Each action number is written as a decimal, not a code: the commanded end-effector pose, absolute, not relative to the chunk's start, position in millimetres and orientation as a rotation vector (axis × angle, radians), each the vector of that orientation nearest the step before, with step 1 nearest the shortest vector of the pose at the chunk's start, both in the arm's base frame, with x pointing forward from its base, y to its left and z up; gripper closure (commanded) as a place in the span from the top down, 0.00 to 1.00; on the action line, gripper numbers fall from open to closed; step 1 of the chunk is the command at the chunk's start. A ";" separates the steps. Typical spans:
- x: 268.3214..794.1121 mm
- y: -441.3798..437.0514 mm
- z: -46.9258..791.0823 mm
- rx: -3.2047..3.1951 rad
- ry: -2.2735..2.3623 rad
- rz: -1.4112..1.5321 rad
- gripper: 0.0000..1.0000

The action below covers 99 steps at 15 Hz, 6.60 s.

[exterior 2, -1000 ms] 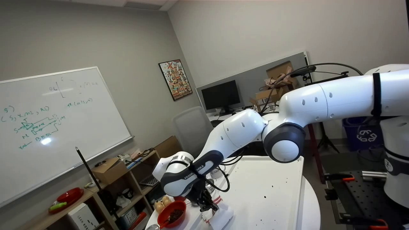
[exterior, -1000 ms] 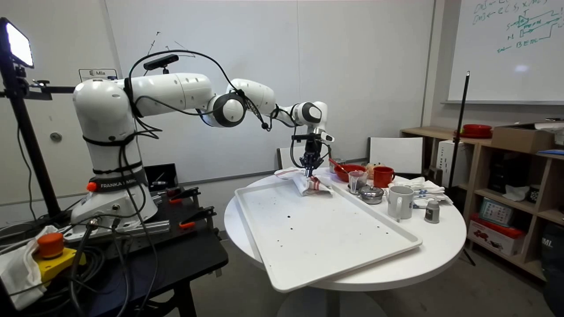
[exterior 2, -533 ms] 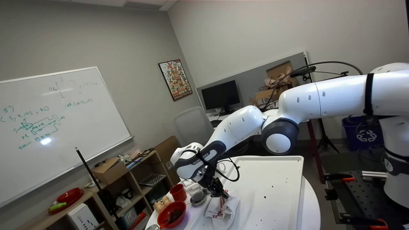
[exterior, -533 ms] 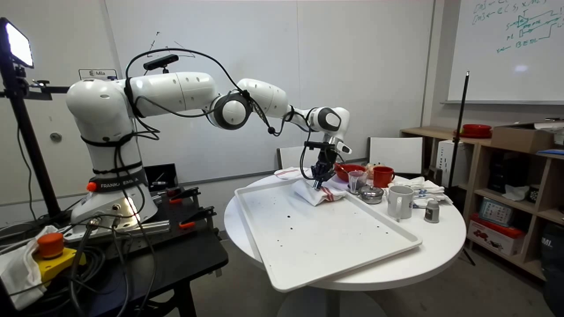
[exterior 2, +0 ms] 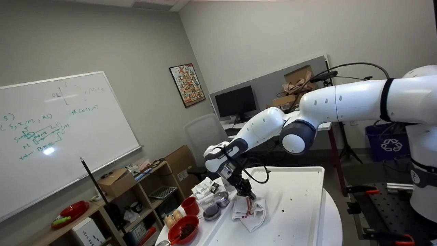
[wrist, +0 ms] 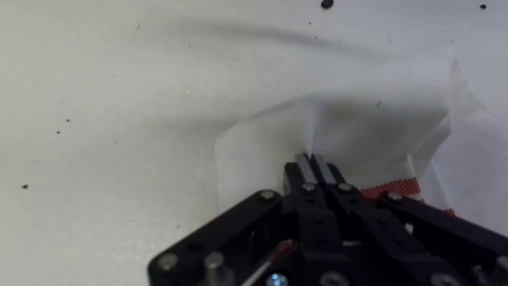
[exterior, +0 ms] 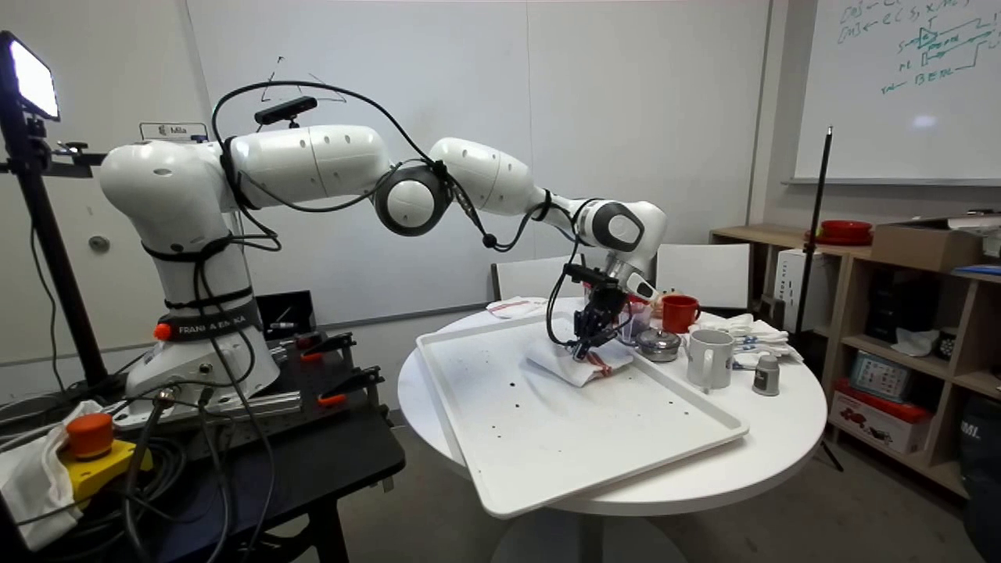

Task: Pick up the cloth from the table and clean the tray

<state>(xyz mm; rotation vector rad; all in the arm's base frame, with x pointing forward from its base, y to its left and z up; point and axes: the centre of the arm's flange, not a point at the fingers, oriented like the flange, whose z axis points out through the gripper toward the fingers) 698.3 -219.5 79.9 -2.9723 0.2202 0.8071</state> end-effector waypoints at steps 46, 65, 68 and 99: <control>655.7 -393.5 60.8 -2.810 0.996 0.337 0.01; 604.7 -392.2 35.4 -2.838 0.978 0.320 0.01; 594.3 -378.2 32.7 -2.880 0.896 0.338 0.01; 630.6 -285.4 46.9 -3.250 0.040 0.541 0.01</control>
